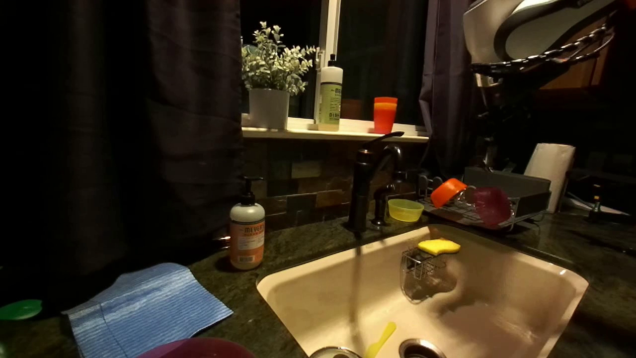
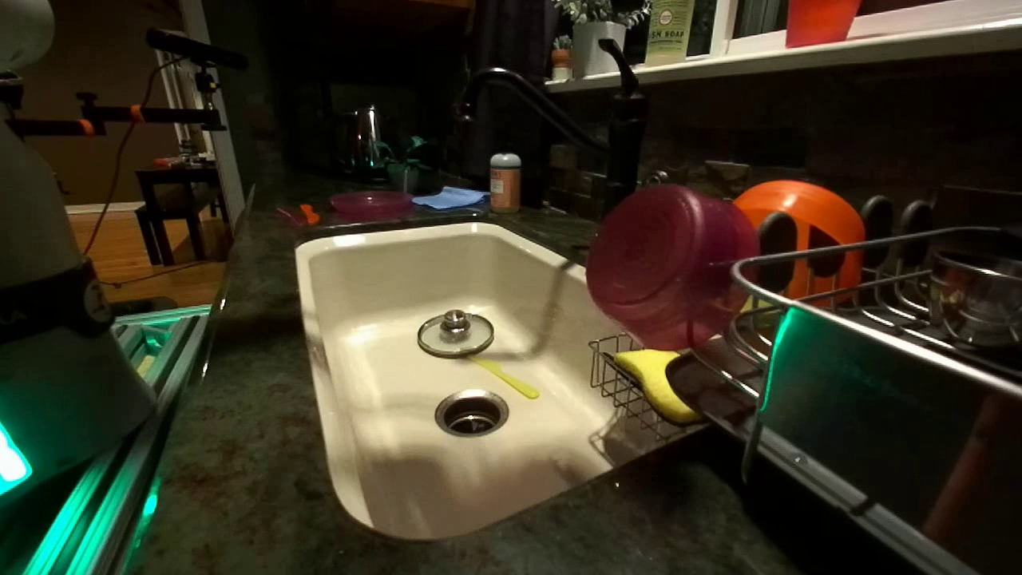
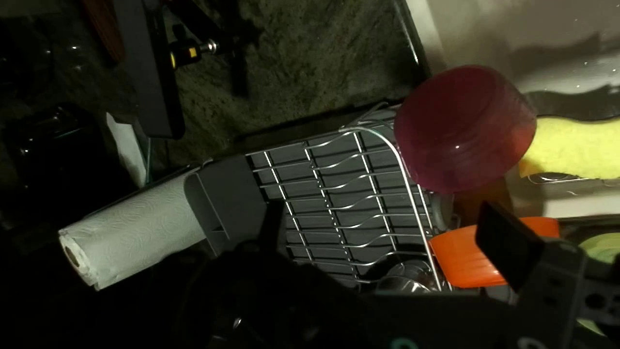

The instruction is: Remove the orange bowl from the sink and put it on the dish drying rack

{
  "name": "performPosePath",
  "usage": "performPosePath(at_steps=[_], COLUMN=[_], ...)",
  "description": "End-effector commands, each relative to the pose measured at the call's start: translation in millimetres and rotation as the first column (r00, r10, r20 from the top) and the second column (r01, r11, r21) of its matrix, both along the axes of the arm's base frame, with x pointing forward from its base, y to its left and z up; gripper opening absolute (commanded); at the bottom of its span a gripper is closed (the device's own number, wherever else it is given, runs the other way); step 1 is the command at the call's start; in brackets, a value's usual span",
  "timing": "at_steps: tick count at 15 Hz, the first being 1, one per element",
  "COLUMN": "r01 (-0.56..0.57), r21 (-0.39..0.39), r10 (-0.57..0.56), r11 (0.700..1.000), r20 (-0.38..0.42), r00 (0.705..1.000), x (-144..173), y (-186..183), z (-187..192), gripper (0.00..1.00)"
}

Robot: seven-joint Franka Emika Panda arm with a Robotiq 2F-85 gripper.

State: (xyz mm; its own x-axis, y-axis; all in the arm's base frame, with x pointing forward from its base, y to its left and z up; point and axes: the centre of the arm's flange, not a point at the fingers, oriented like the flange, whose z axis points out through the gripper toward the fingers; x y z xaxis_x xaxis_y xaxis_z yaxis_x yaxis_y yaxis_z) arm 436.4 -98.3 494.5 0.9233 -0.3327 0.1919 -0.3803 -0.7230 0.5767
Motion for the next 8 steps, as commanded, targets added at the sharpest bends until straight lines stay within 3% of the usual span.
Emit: performPosePath(at_steps=[1, 8], r01=[-0.029, -0.099], r21=[0.083, 0.244], r10=[0.024, 0.064], r11=[0.996, 0.965], r20=[0.061, 0.147], r00=[0.998, 0.987], x=[-35, -49], y=[-16, -33], z=[5, 2], gripper=[1.0, 1.0])
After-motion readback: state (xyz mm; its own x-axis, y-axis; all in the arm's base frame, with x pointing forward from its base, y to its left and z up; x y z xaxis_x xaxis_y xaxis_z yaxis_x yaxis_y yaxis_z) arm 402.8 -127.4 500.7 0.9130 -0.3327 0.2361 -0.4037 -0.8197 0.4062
